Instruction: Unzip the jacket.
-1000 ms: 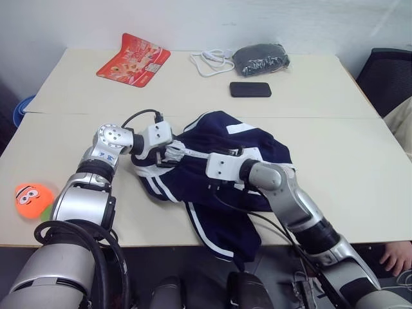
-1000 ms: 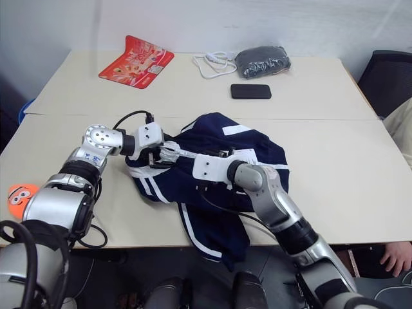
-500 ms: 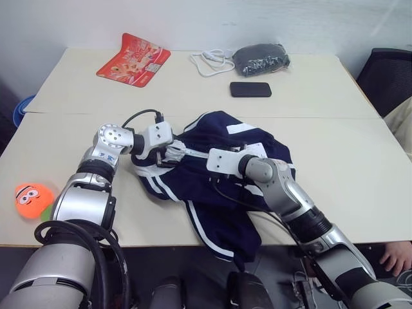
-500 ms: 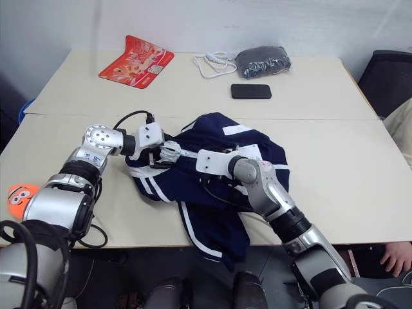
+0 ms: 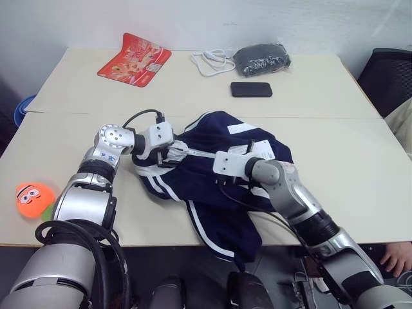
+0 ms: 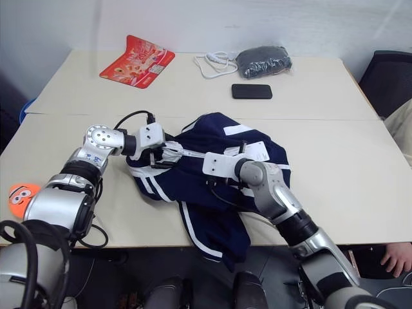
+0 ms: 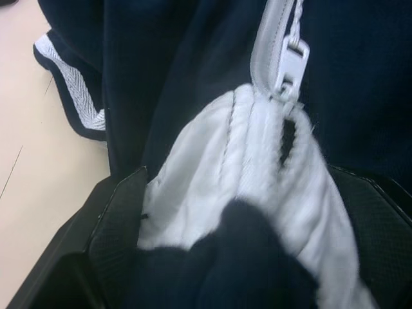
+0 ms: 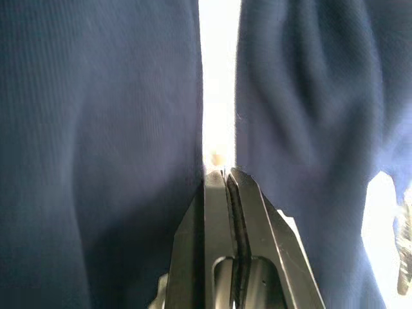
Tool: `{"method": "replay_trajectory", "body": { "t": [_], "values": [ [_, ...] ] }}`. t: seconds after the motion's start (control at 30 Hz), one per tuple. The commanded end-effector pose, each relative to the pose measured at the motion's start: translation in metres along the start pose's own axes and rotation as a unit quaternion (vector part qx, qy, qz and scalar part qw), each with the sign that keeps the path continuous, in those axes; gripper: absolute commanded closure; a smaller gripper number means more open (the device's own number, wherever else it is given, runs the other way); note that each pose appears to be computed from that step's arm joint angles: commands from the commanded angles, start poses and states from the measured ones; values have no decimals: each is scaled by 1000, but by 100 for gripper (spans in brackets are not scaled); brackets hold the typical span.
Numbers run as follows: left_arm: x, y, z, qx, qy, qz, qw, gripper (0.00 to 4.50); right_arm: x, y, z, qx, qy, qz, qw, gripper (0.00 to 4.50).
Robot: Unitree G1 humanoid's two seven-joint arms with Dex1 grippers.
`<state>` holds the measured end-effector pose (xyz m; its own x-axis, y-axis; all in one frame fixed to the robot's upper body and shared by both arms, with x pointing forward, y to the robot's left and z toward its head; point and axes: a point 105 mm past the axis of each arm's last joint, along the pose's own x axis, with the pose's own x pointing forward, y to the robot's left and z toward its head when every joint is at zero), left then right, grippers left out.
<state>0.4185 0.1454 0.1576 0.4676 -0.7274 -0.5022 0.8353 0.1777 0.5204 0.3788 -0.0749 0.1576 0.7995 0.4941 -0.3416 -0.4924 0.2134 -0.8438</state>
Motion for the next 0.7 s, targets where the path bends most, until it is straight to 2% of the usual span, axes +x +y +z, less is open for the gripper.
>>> {"method": "replay_trajectory", "body": {
  "t": [0.03,0.17,0.33,0.5,0.7],
  "values": [
    [1,-6,-7,1,13,-10,1000,0,-22,-24,-9,12,8,-36,999,448],
    [1,-6,-8,0,13,-8,1000,0,-34,-25,-25,18,23,-36,999,448],
    [2,-6,-8,-1,13,-6,1000,0,-37,-18,-30,41,24,-34,998,448],
    [0,-6,-10,-1,17,-4,1000,0,-56,-27,-66,34,76,-59,995,448],
    [-4,-6,-16,-4,25,-2,1000,0,-97,-48,-113,30,145,-93,985,448]
  ]
}}
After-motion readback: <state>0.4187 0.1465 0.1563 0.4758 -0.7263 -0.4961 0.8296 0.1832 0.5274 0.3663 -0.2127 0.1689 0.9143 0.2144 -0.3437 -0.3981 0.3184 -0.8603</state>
